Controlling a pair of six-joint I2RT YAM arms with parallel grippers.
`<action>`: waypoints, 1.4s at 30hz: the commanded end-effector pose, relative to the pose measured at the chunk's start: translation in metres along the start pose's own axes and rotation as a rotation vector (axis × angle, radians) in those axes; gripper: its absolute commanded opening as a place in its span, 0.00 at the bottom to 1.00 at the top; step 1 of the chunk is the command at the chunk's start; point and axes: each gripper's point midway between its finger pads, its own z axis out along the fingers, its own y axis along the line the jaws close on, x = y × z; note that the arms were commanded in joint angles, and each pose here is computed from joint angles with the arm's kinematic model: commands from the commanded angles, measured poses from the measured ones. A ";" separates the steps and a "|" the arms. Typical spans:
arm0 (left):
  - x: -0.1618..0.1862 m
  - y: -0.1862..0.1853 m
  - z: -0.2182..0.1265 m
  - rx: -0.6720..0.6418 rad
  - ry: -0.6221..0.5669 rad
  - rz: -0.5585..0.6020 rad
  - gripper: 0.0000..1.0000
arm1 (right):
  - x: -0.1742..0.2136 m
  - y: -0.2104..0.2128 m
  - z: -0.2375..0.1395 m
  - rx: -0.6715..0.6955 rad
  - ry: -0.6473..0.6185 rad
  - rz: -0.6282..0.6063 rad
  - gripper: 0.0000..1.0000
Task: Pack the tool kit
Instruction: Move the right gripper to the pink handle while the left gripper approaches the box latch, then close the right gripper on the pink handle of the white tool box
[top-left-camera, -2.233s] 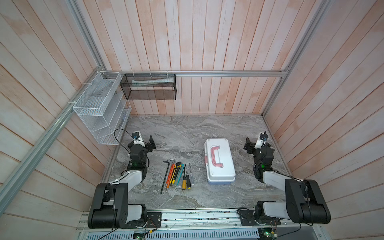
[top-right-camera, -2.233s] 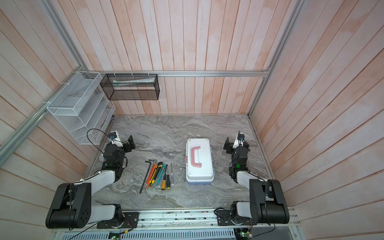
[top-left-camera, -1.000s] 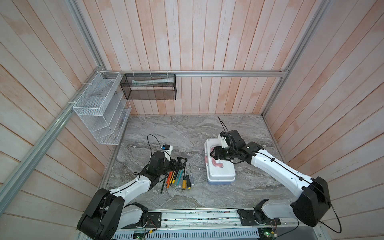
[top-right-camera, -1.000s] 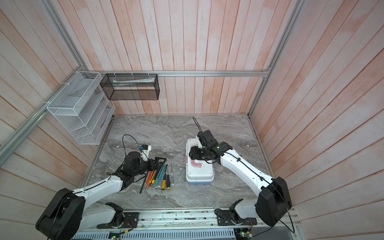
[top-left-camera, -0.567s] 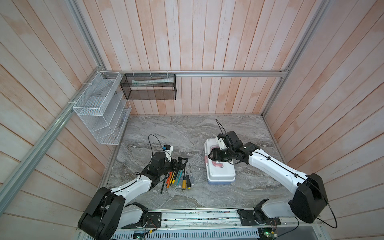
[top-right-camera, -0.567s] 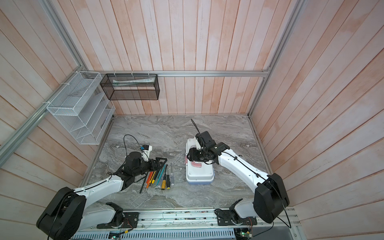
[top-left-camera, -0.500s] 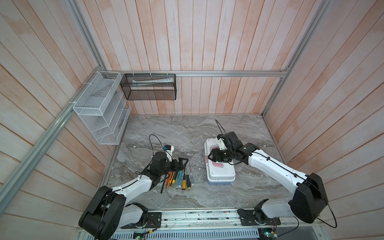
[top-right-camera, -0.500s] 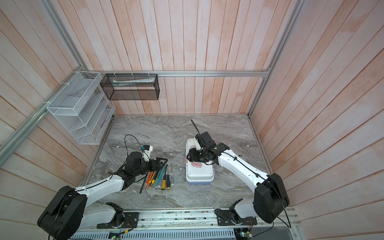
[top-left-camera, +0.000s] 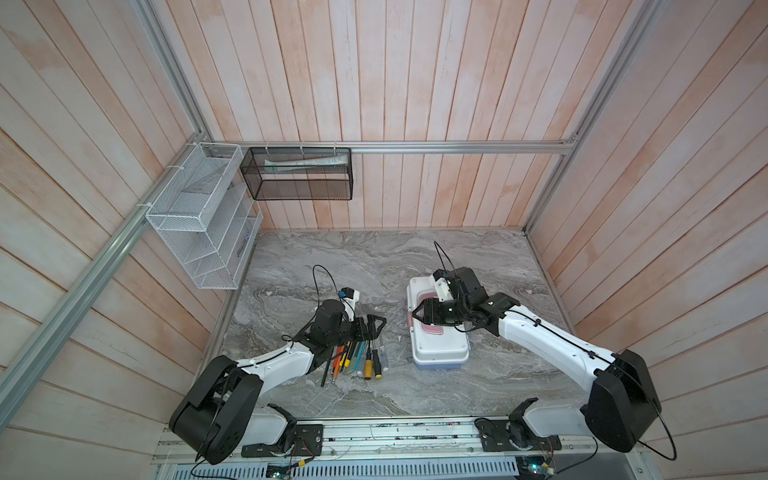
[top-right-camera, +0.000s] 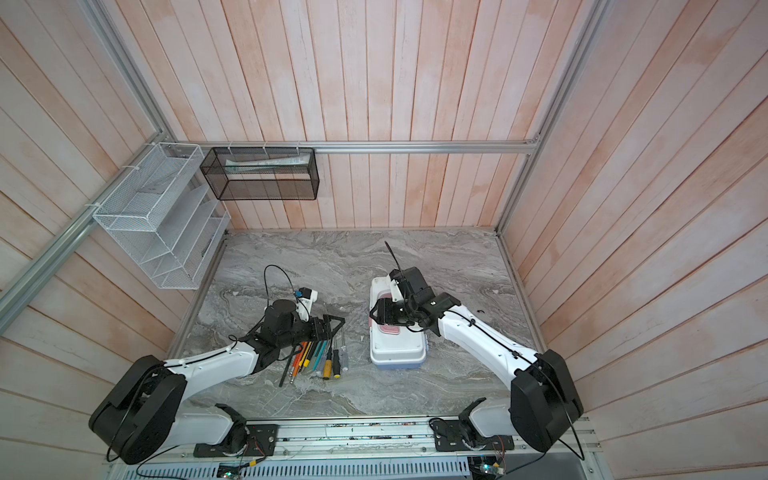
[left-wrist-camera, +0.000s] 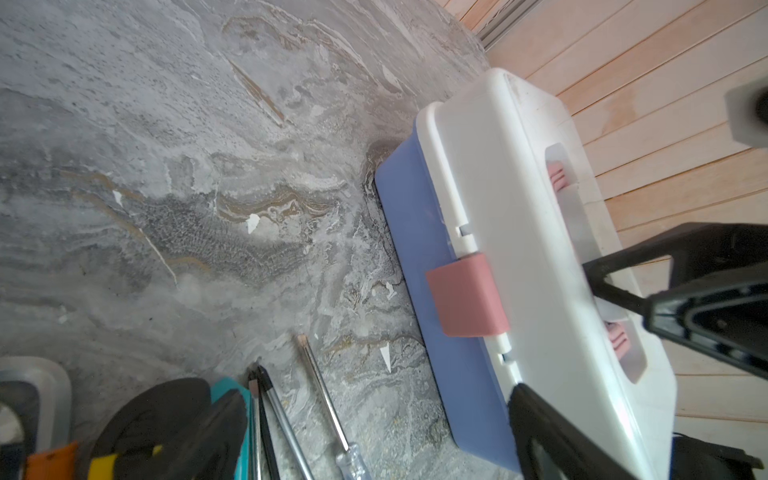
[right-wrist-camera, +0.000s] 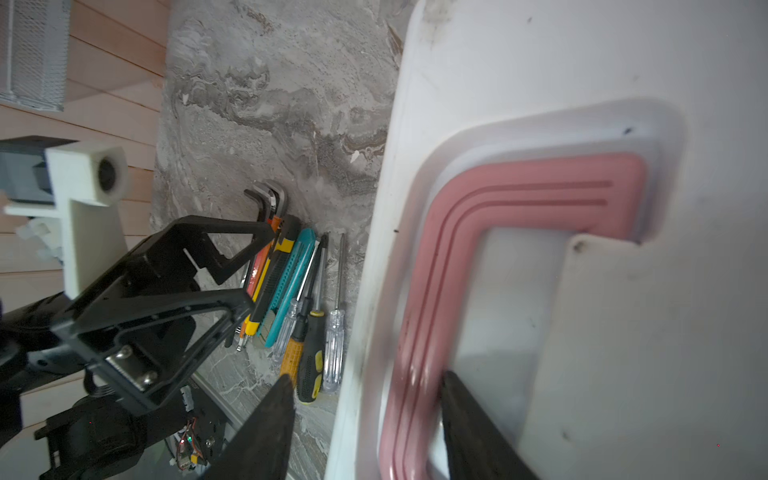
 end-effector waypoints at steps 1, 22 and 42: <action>-0.016 -0.011 0.007 0.022 -0.034 0.034 1.00 | 0.030 0.005 0.011 -0.116 0.095 0.031 0.57; -0.019 -0.021 0.037 0.001 0.020 0.074 1.00 | 0.021 0.060 -0.026 -0.596 0.016 -0.025 0.53; -0.017 -0.015 0.034 -0.045 0.038 0.072 1.00 | -0.008 0.019 -0.043 -0.253 -0.100 -0.010 0.59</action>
